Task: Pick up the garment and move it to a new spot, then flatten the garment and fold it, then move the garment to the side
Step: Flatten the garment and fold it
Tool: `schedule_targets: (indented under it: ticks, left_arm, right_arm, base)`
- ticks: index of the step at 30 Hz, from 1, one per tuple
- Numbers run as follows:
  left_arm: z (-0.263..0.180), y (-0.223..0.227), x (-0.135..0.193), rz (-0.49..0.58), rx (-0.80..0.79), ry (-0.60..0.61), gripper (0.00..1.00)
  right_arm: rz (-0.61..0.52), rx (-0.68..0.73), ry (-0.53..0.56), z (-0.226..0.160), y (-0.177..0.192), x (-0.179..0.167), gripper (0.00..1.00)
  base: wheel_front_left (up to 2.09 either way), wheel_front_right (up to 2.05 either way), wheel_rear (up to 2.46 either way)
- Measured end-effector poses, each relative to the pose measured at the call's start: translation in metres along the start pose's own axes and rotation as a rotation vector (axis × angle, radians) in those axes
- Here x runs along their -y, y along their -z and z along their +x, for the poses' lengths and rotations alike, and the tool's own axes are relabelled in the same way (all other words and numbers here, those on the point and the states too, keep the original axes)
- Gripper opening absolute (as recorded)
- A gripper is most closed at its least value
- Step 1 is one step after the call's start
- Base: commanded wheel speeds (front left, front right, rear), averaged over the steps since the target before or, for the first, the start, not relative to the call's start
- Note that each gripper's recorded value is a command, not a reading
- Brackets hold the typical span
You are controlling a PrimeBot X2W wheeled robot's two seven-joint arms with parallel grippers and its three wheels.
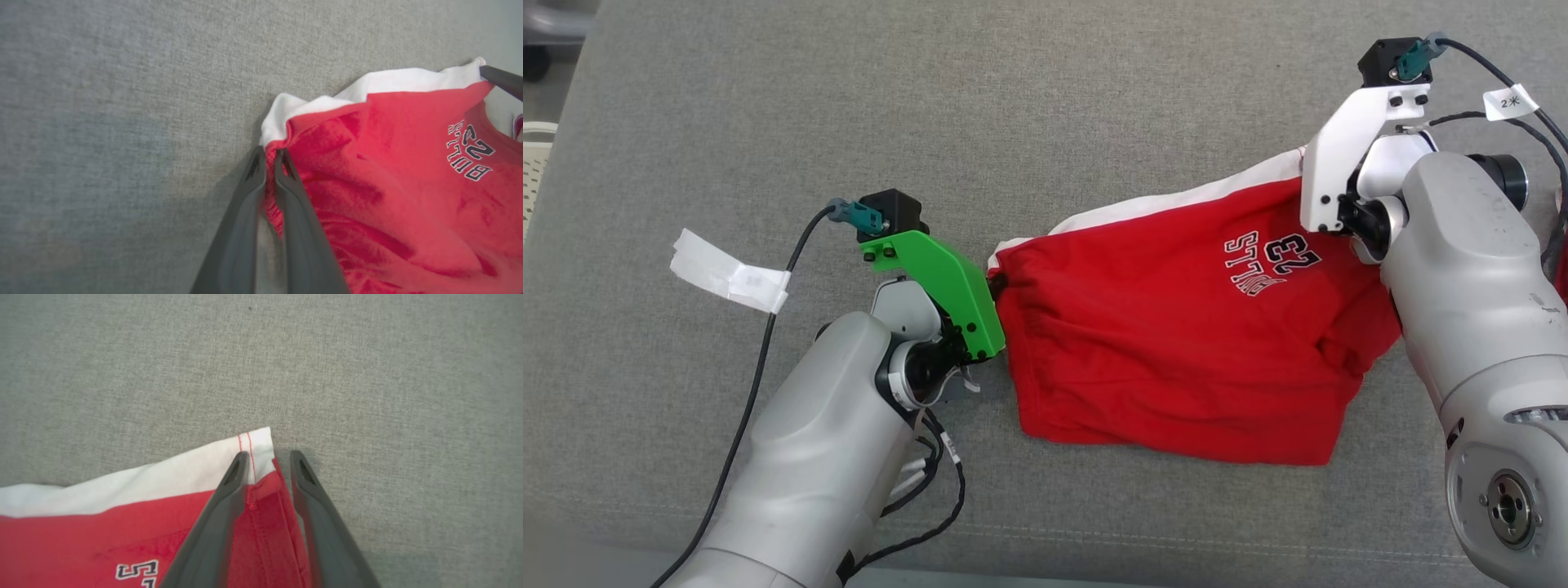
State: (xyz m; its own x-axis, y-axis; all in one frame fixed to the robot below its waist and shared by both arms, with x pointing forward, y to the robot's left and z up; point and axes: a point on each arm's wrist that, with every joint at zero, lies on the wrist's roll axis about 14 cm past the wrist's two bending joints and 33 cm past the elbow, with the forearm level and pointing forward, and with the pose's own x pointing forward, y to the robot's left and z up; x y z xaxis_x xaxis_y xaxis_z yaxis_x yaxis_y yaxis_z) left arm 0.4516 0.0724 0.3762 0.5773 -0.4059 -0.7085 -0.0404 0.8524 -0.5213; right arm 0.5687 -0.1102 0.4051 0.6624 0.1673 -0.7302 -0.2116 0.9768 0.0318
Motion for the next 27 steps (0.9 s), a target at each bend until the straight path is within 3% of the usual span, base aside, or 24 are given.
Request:
schedule_targets:
  ticks: [3,7,10,12,19,27]
  left_arm:
    - [0.003,-0.001,-0.001,0.003,-0.003,-0.006,0.00]
    - [0.005,-0.001,-0.003,0.004,-0.005,-0.008,0.00]
    - [0.007,-0.002,-0.004,0.002,-0.007,-0.008,0.00]
    - [0.008,-0.003,-0.004,0.001,-0.003,-0.009,0.00]
    - [0.007,-0.016,-0.001,0.006,0.056,-0.001,0.00]
    - [-0.011,-0.064,0.020,0.033,0.248,0.057,0.00]
  right_arm:
    - [0.005,-0.009,-0.003,0.005,0.004,-0.001,0.60]
    - [0.012,-0.019,-0.005,0.010,0.006,-0.001,0.56]
    - [0.027,-0.022,-0.011,0.013,0.006,-0.002,0.28]
    - [0.033,-0.023,-0.016,0.015,0.005,-0.004,0.00]
    - [0.021,0.024,-0.016,0.011,-0.002,-0.006,0.00]
    - [0.011,0.221,0.001,-0.019,-0.054,-0.001,0.00]
  base:
    - [0.00,0.00,0.00]
    - [0.00,0.00,0.00]
    - [0.00,0.00,0.00]
    - [0.00,0.00,0.00]
    - [0.00,0.00,0.00]
    - [0.00,0.00,0.00]
